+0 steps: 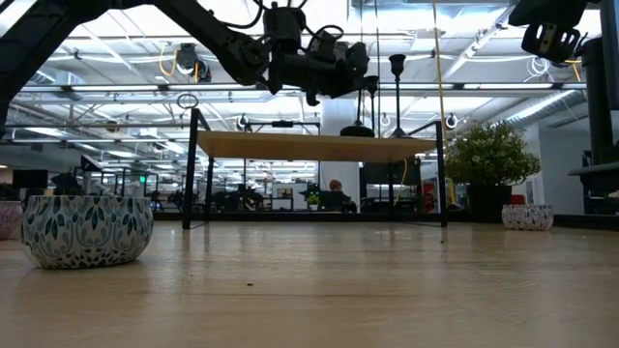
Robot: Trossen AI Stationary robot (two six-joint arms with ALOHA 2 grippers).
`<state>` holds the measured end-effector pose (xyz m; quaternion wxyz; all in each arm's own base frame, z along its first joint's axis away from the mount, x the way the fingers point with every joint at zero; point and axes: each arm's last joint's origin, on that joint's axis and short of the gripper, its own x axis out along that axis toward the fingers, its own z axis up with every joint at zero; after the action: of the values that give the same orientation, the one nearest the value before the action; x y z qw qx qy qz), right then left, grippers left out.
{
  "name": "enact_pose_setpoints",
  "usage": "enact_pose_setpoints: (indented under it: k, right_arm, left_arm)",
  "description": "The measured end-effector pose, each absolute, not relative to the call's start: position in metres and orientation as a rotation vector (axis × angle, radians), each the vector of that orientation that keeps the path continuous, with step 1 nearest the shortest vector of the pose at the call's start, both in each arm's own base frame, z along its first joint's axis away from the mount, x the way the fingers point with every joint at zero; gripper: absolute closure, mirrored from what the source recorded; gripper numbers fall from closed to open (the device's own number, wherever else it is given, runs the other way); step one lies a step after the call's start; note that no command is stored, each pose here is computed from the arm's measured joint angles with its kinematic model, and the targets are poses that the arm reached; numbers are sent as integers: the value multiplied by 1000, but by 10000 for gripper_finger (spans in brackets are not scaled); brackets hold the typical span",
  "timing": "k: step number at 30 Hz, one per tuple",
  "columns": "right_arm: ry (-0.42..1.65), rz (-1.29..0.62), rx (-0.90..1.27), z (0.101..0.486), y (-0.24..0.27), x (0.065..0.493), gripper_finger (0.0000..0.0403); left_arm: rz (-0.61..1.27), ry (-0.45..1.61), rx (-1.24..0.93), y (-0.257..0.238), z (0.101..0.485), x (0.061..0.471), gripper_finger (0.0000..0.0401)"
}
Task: Pick & Place candle stick holders
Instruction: Put the black candle holder on the shelf
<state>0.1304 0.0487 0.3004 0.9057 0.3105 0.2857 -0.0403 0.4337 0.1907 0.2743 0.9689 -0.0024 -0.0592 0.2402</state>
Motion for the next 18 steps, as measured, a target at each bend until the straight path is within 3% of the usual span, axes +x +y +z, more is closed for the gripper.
enact_pose_setpoints:
  k: [18]
  right_arm:
    - [589, -87, 647, 300, 49, 130, 403]
  left_arm:
    - [490, -121, -27, 195, 259, 439, 388]
